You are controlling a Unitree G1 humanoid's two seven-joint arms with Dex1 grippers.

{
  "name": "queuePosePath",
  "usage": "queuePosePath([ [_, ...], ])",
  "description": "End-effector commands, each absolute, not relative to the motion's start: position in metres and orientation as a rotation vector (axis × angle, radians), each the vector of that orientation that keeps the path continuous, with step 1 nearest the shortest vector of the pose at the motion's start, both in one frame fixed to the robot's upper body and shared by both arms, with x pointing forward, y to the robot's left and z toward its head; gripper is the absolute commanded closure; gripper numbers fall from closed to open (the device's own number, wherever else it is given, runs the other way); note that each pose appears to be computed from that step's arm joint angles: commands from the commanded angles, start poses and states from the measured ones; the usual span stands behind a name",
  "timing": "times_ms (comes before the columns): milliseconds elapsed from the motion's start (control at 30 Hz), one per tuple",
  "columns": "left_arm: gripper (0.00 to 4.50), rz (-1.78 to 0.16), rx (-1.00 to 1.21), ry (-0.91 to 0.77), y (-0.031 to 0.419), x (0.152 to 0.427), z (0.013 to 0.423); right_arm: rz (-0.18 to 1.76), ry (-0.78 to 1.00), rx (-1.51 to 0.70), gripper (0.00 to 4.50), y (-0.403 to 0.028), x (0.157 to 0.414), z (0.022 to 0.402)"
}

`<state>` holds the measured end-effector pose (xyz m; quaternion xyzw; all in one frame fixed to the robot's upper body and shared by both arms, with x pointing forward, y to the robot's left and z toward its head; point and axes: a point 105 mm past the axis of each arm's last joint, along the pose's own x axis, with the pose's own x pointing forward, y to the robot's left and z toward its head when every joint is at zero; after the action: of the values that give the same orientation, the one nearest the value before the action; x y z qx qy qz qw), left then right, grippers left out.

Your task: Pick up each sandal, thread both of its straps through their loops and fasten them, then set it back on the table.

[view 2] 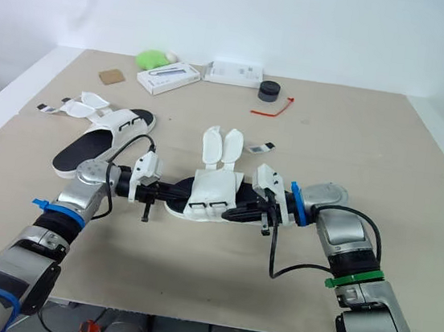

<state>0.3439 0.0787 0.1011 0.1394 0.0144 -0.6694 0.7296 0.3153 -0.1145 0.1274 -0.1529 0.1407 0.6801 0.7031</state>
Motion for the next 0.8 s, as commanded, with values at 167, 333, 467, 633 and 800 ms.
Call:
queuePosePath([
  [167, 4.42, -1.569, 0.395, 0.297, 0.093, 0.315, 0.033, 1.527, 0.241, -0.338, 4.50, -0.107, 0.313, 0.141],
  [333, 4.42, -1.554, 0.403, 0.297, 0.095, 0.316, 0.029, 1.528, 0.242, -0.341, 4.50, -0.107, 0.313, 0.142],
  [467, 4.42, -1.542, 0.386, 0.283, 0.093, 0.318, 0.031, 1.528, 0.243, -0.342, 4.50, -0.107, 0.313, 0.142],
  [633, 4.42, -1.551, 0.387, 0.279, 0.092, 0.317, 0.032, 1.526, 0.242, -0.341, 4.50, -0.106, 0.313, 0.142],
  [800, 4.42, -1.546, 0.385, 0.267, 0.091, 0.318, 0.033, 1.524, 0.241, -0.342, 4.50, -0.107, 0.313, 0.142],
])
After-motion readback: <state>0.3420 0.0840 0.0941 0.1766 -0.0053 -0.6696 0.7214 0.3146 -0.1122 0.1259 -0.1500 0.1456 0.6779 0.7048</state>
